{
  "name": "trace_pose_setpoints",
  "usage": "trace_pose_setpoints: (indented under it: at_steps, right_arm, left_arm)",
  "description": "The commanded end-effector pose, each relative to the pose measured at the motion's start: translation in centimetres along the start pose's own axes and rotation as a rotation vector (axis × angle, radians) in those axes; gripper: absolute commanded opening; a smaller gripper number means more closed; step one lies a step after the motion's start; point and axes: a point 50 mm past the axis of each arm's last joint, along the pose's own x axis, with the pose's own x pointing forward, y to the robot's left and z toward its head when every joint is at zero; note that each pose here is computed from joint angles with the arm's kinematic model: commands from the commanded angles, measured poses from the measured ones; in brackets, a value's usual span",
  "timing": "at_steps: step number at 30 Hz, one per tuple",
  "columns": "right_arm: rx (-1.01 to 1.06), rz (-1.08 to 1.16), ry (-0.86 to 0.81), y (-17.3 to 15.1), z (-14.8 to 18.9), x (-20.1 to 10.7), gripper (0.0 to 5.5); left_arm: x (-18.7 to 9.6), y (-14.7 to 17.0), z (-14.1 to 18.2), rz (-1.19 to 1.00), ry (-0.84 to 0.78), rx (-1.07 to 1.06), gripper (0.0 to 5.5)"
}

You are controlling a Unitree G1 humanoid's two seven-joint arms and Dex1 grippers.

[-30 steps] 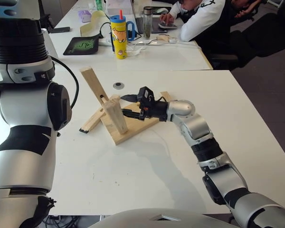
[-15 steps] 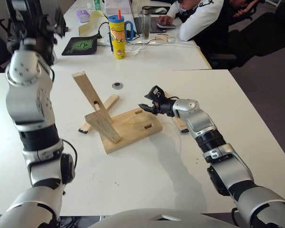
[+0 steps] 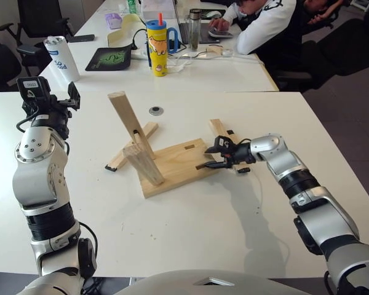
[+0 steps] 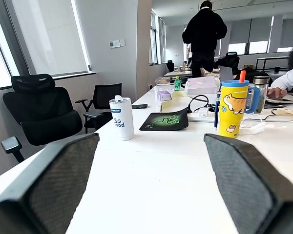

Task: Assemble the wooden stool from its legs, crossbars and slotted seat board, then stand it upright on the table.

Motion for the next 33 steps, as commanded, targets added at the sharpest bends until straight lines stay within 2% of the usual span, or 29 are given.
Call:
trace_pose_setpoints:
  at_steps: [1, 8, 17, 23, 28, 30, 33]
  right_arm:
    - [0.056, 0.219, 0.175, 5.5, -4.8, -1.3, 2.56]
    - [0.089, 0.311, -0.115, 7.6, 2.4, -3.3, 2.56]
    - [0.053, 0.232, -0.207, 6.6, 5.1, -0.5, 2.56]
    - [-0.027, 0.338, -0.100, 7.6, 3.9, 1.1, 2.56]
    - [-0.104, 0.256, -0.004, 7.4, 2.4, 2.9, 2.56]
    - [-0.082, 0.240, 0.003, 7.4, 2.1, 3.6, 2.56]
    - [0.083, 0.179, 0.033, 6.7, 1.4, 5.1, 2.56]
  left_arm:
    - [-0.2, -0.2, -0.1, -0.002, 0.002, -0.011, 3.97]
    - [-0.8, -0.5, -0.8, 0.000, 0.024, -0.020, 3.97]
    - [-0.7, -0.9, -0.8, -0.008, 0.022, -0.028, 3.97]
    - [-0.5, -1.4, -0.9, -0.033, 0.021, -0.030, 3.97]
    - [-0.4, -1.6, -0.7, -0.042, 0.015, -0.032, 3.97]
    - [-0.5, -1.6, -0.7, -0.044, 0.013, -0.034, 3.97]
    - [-0.5, -1.7, -0.6, -0.044, 0.012, -0.037, 3.97]
